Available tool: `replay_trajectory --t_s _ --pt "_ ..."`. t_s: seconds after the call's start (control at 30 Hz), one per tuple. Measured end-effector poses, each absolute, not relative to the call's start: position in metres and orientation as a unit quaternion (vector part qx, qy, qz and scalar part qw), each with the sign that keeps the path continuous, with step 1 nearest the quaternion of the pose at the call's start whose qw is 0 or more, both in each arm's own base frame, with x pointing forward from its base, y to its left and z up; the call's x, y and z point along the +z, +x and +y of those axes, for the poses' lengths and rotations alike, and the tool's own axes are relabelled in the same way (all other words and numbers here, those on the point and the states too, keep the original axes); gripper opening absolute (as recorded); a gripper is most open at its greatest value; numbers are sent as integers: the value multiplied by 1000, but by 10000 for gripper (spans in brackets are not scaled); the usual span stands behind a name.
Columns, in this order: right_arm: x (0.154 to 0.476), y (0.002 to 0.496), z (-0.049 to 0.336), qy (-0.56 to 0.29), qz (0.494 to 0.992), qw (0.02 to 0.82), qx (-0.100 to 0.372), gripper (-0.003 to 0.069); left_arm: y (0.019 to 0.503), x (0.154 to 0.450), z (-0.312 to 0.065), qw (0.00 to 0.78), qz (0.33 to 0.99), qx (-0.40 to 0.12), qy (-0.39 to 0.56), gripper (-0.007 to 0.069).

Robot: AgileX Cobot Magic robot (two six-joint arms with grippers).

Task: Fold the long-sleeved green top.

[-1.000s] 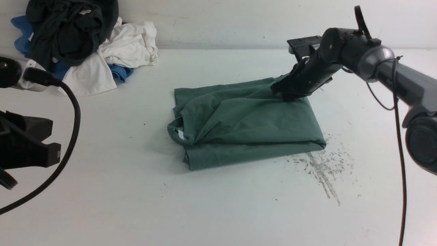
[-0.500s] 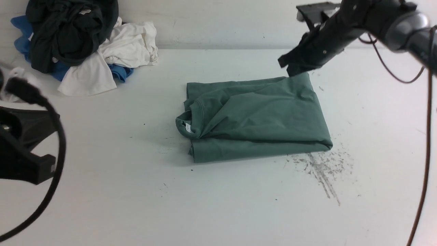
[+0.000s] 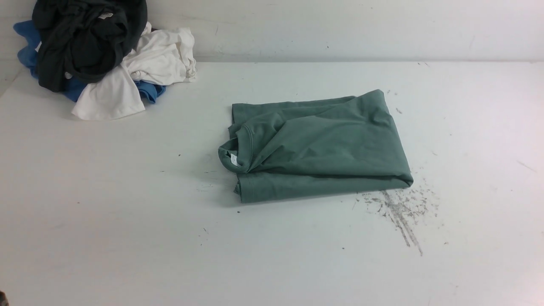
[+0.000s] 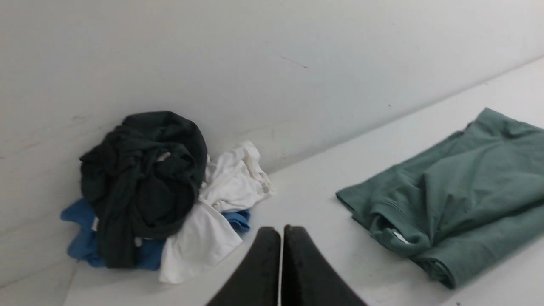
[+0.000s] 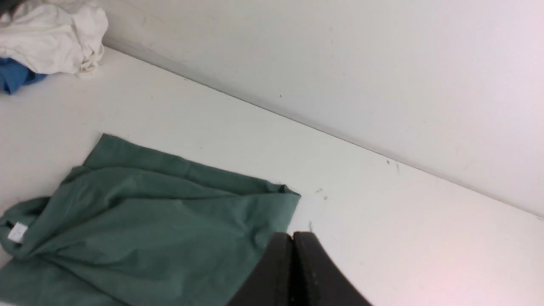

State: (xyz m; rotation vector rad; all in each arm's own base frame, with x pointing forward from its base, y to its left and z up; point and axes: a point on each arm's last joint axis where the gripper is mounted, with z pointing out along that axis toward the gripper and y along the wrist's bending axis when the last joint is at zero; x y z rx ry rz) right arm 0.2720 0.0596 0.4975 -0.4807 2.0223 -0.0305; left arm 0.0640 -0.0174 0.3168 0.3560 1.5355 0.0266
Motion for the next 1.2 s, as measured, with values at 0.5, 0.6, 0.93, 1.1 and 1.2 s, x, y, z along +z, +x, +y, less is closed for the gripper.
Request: replay_trajectory --t_s 0.5,0.6,0.93,1.1,1.2 --pt "301 77 17 -138 658 740 9 -14 57 314 -26 713 669 -50 201 -7" --pt "268 61 13 -106 624 773 33 -14 56 309 -30 691 685 -66 221 -7" --pt "250 47 9 -70 587 804 63 -14 50 295 -37 630 724 -105 263 -7" --pt "250 47 9 -70 588 804 64 -14 49 292 -38 617 730 -109 271 -7" --pt "250 47 9 -70 588 804 64 -14 49 292 -39 615 732 -110 273 -7"
